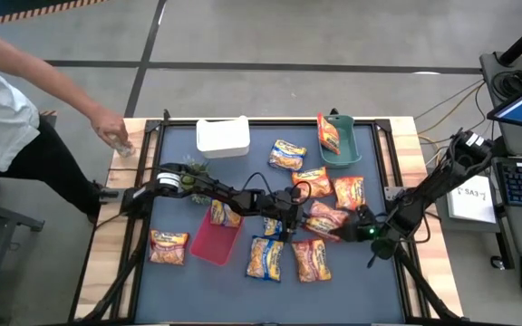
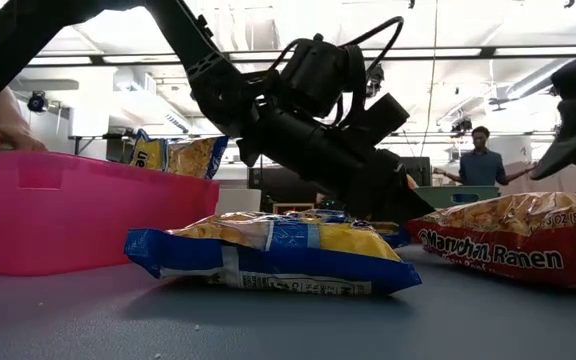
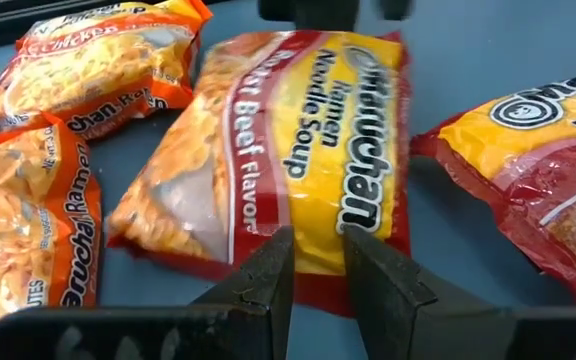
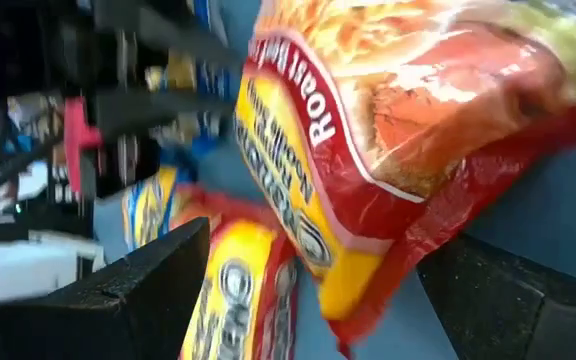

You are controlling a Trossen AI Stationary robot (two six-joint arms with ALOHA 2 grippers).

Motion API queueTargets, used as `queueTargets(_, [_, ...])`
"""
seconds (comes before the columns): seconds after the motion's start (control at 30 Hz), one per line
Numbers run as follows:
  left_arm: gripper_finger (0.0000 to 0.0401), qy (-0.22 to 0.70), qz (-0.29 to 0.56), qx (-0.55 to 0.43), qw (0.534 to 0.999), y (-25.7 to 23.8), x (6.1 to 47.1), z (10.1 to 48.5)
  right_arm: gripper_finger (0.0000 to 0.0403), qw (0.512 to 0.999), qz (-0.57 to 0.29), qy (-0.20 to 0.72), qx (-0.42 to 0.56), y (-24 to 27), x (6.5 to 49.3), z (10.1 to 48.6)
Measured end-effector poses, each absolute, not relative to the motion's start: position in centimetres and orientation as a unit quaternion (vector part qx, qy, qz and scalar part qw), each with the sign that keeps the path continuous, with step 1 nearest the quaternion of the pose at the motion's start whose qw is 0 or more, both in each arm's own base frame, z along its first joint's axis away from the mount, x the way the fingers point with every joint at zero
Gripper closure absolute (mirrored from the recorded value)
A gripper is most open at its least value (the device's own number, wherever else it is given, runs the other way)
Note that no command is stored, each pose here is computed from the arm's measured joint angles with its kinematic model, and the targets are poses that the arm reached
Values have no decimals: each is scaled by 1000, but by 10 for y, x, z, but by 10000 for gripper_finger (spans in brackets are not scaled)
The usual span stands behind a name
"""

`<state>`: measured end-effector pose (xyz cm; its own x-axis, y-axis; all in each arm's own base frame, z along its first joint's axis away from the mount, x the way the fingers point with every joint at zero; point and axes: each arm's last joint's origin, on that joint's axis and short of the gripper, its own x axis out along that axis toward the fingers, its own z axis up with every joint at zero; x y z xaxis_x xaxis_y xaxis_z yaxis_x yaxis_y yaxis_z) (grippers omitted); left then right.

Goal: Sort Maruchan noodles
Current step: Put the top red noodle pack into the white bin

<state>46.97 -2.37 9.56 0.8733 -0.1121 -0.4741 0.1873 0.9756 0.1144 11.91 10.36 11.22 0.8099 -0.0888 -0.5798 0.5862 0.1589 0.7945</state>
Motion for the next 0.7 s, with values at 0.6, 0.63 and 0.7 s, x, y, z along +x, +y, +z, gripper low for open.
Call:
queueTargets(0.6, [326, 244, -74, 63, 965, -24, 469, 94, 77, 801, -240, 217, 503, 105, 130, 101])
queueTargets(0.63, [326, 245, -74, 64, 965, -24, 469, 94, 77, 804, -239, 215, 500, 105, 131, 101])
queueTargets(0.7, [326, 245, -74, 64, 965, -24, 469, 94, 83, 807, -239, 211, 497, 105, 132, 100])
